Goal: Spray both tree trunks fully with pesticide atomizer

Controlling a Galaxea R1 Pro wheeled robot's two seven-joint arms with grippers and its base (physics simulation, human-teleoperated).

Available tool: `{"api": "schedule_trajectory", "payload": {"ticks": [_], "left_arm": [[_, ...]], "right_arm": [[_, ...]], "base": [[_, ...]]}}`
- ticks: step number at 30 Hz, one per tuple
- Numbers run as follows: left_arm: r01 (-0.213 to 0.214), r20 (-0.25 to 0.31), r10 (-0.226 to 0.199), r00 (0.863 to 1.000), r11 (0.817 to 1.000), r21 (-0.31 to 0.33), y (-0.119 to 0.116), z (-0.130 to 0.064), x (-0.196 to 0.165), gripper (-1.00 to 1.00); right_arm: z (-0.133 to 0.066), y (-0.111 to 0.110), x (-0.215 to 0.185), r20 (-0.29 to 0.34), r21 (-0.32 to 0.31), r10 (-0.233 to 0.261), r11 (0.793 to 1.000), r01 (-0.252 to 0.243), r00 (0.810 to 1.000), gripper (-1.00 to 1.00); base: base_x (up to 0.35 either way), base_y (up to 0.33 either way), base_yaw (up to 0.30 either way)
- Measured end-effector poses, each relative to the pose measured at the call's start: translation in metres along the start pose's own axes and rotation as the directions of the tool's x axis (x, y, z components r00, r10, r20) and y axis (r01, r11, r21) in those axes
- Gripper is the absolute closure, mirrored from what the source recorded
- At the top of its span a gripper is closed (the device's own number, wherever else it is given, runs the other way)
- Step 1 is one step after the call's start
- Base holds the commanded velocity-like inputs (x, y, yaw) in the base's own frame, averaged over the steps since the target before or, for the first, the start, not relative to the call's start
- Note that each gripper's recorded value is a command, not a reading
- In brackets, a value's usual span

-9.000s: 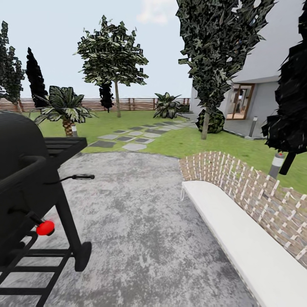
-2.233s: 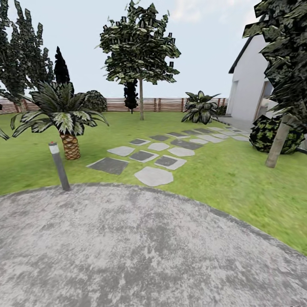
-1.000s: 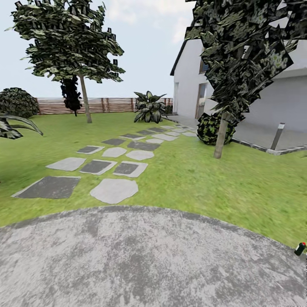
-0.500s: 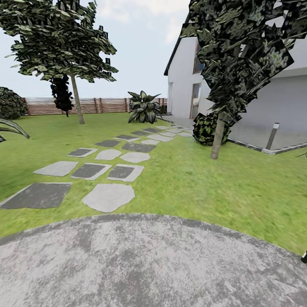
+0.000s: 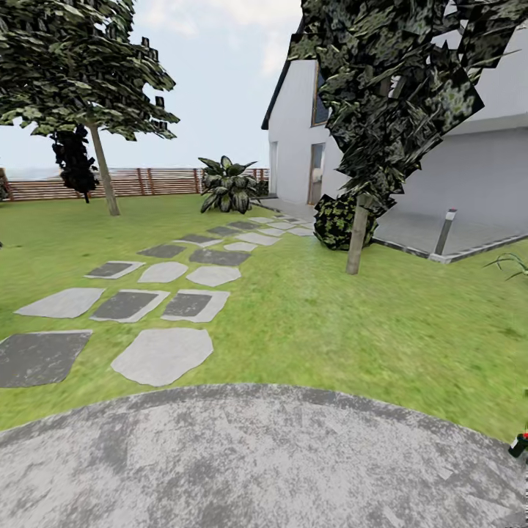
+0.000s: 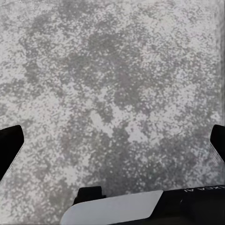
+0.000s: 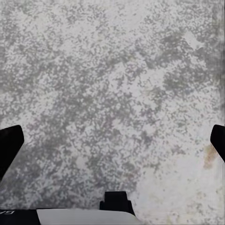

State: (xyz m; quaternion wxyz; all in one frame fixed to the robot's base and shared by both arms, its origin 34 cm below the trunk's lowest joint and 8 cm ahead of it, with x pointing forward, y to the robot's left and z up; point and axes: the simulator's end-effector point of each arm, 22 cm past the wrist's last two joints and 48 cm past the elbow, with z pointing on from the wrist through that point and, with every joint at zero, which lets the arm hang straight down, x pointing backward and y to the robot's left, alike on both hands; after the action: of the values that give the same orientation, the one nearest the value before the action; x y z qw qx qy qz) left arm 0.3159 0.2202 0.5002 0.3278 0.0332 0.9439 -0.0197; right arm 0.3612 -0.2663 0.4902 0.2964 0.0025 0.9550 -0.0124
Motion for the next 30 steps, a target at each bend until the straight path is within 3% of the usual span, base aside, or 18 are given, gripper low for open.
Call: {"api": "schedule_trajectory", "payload": {"ticks": [30], "left_arm": [[0.000,0.000,0.000,1.000,1.000,0.000,0.0000,0.0000,0.0000,-1.00]], "right_arm": [[-0.0001,0.0000,0.0003,0.000,0.000,0.000,1.000,0.000,1.000,-1.00]], "base": [[0.350,0.118,-0.299]]}}
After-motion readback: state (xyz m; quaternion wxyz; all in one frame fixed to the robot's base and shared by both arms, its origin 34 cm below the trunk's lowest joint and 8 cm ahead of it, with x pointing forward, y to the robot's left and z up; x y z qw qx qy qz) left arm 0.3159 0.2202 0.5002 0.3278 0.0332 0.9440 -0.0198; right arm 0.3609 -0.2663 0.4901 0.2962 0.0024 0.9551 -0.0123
